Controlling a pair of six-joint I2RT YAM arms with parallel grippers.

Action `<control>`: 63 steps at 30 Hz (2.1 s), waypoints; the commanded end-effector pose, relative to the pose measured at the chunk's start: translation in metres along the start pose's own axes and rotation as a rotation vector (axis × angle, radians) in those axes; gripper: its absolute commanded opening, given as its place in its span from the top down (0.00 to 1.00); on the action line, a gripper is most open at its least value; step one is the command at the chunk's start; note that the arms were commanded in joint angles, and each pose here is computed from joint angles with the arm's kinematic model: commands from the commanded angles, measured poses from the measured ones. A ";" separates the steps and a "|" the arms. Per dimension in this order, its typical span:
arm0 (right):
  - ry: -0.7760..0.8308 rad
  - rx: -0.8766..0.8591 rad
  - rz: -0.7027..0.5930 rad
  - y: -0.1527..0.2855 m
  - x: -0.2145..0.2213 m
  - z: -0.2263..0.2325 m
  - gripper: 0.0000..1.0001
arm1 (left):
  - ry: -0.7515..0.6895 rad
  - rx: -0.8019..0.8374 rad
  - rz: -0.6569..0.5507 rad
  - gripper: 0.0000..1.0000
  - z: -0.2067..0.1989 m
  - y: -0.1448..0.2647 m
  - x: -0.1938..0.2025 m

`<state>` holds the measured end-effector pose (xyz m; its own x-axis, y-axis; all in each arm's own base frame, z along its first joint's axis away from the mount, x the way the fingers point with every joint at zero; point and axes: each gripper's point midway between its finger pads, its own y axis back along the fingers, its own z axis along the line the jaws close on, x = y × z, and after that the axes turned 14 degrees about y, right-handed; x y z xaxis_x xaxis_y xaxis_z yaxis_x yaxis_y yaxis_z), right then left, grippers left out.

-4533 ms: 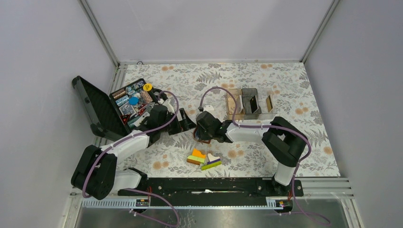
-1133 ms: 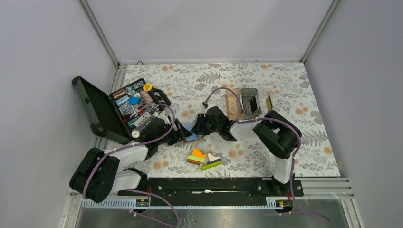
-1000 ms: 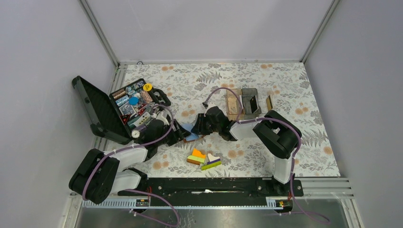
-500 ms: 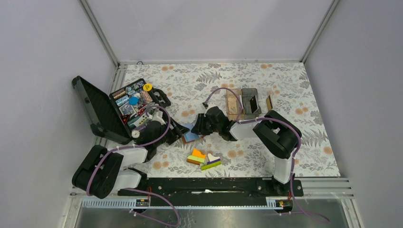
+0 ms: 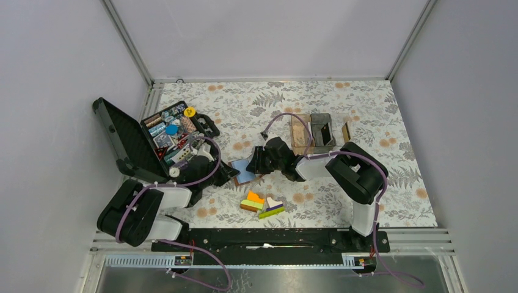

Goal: Put the credit cards into the card holder
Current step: Open the card holder at the center of the board, then pick up the credit card from the storage box.

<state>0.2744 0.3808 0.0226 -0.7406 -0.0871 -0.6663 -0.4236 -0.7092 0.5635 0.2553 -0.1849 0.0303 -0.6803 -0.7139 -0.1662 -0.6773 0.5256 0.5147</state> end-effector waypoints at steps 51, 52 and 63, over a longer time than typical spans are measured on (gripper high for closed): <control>0.184 0.733 0.050 0.158 -0.148 -0.194 0.34 | -0.413 -0.304 0.232 1.00 -0.068 0.014 -0.037; 0.190 0.746 0.072 0.154 -0.147 -0.199 0.33 | -0.412 -0.304 0.232 1.00 -0.067 0.013 -0.038; 0.264 0.850 0.226 0.132 -0.135 -0.239 0.31 | -0.379 -0.289 0.285 1.00 -0.061 0.004 -0.029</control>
<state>0.4311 0.1416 0.0583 -0.7693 -0.3503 -0.5343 -0.5789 0.0282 0.8149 0.2748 -0.1815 0.0765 -0.9182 -0.3295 -0.2200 -0.3563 0.4438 0.8222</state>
